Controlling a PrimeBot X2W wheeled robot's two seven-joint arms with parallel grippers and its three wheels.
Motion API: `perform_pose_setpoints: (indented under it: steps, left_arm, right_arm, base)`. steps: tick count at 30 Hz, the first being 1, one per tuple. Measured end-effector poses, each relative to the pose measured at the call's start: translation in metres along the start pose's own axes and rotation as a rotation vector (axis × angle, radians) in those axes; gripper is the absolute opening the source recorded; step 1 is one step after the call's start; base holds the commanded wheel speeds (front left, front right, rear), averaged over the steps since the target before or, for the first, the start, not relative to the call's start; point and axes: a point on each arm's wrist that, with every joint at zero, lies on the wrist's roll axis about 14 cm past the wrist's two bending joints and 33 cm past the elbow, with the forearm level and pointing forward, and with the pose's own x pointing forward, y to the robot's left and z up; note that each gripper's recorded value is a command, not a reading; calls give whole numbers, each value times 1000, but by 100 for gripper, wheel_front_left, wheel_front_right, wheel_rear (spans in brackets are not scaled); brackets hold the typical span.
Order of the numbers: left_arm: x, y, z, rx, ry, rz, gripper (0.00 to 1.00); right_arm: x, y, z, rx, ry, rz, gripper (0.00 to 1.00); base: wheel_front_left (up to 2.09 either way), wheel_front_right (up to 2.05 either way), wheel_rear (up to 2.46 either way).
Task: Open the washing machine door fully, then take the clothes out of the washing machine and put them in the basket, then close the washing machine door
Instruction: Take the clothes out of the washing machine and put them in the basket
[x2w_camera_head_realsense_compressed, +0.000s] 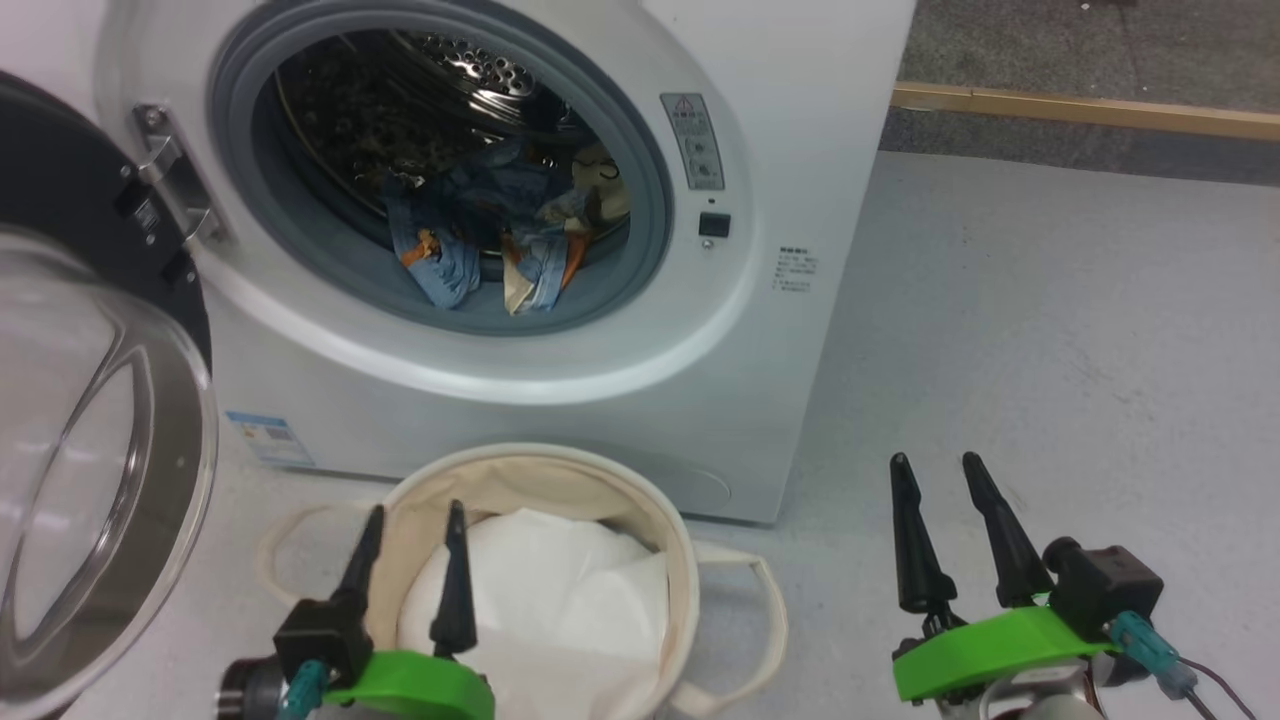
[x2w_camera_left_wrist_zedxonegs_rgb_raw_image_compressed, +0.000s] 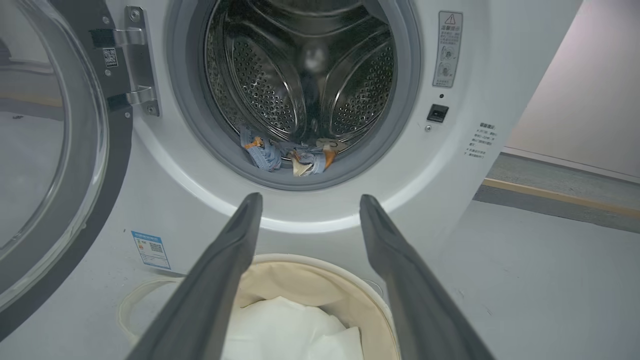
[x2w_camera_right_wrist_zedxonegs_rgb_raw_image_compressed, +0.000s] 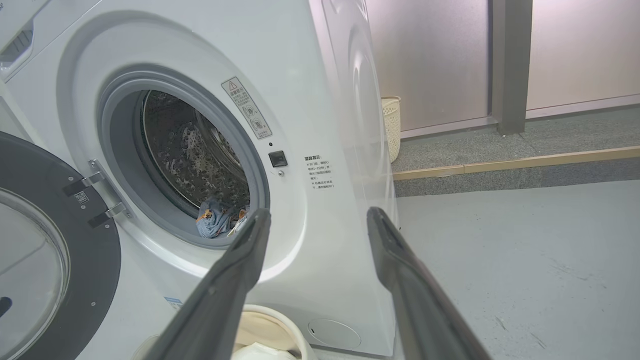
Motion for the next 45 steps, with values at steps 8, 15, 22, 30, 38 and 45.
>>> perform_pose_setpoints:
  steps: [8,15,22,30,38,45]
  left_arm:
    - [2,11,0,40,-4,55,100]
    - [2,5,-6,41,15,31,100]
    - [12,-5,-19,88,52,-23,100]
    - [70,-4,-33,206,104,-71,100]
    - [150,-1,-34,250,112,-66,100]
    - [210,-8,-74,298,198,-95,100]
  right_arm:
    - [3,14,-5,11,11,42,100]
    - [4,17,-6,6,15,55,100]
    - [3,18,-14,14,36,58,100]
    - [10,8,-34,8,88,41,100]
    - [30,-19,-52,13,120,-7,100]
    - [55,-54,-63,5,116,-64,100]
  base:
    - [120,-120,0]
    - [22,-22,0]
    - [0,0,0]
    - [0,0,0]
    - [0,0,0]
    - [0,0,0]
